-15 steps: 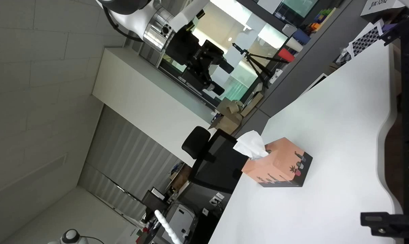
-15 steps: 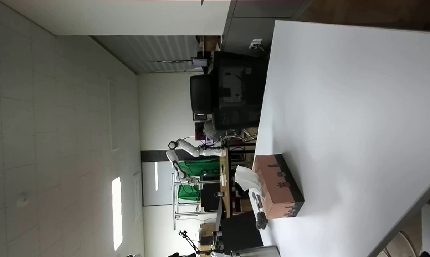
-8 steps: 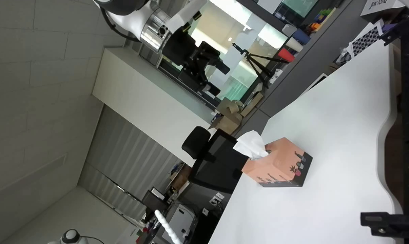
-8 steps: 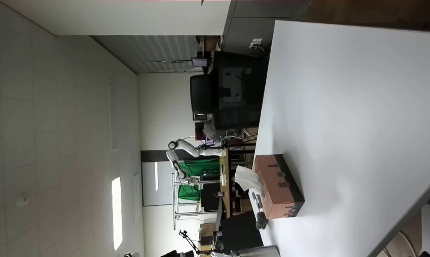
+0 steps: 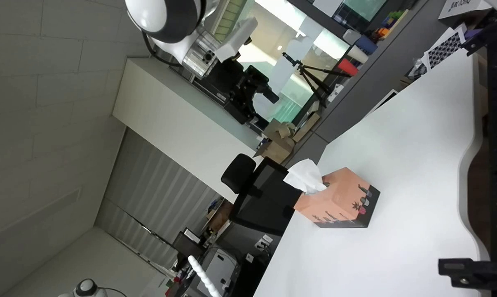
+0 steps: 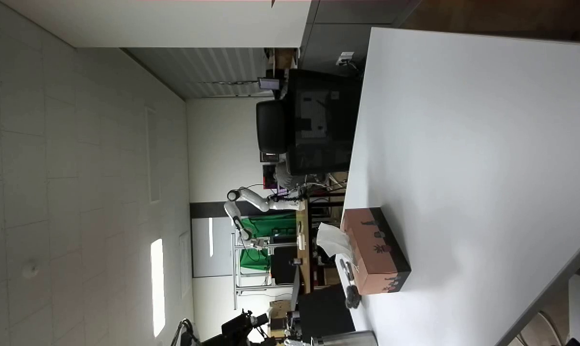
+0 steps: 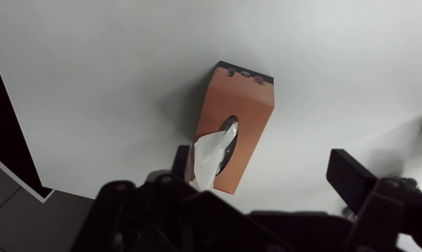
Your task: Remove a tissue from the box
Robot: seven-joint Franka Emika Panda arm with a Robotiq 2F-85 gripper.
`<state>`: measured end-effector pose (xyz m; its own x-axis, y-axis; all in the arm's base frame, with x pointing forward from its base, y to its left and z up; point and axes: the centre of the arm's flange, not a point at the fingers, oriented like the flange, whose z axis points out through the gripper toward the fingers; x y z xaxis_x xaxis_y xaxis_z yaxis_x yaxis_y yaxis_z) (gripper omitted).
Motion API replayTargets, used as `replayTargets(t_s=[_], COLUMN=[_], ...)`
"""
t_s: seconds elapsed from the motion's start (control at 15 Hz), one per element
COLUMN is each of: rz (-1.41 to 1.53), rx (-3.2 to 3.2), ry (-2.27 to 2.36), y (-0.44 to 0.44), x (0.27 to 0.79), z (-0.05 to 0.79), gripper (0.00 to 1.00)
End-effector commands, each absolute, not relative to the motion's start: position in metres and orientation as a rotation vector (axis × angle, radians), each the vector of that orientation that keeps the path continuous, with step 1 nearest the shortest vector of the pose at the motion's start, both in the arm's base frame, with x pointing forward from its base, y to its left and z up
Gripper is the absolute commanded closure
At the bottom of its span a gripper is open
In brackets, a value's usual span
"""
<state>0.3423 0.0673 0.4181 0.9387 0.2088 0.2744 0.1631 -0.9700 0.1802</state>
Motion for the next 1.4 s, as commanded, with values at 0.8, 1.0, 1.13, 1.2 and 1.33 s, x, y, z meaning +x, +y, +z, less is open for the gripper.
replayTargets(t_s=[0.8, 1.0, 1.13, 1.2, 1.33], rz=[0.516, 0.484, 0.453, 0.422, 0.347], rx=[3.097, 3.174, 3.244, 3.276, 3.349], ry=[0.159, 0.114, 0.086, 0.061, 0.014], y=[-0.027, -0.026, -0.021, -0.018, -0.016], x=[0.542, 0.579, 0.596, 0.602, 0.608], z=[0.292, 0.264, 0.246, 0.238, 0.226], gripper=[0.00, 0.00, 0.01, 0.26, 0.30])
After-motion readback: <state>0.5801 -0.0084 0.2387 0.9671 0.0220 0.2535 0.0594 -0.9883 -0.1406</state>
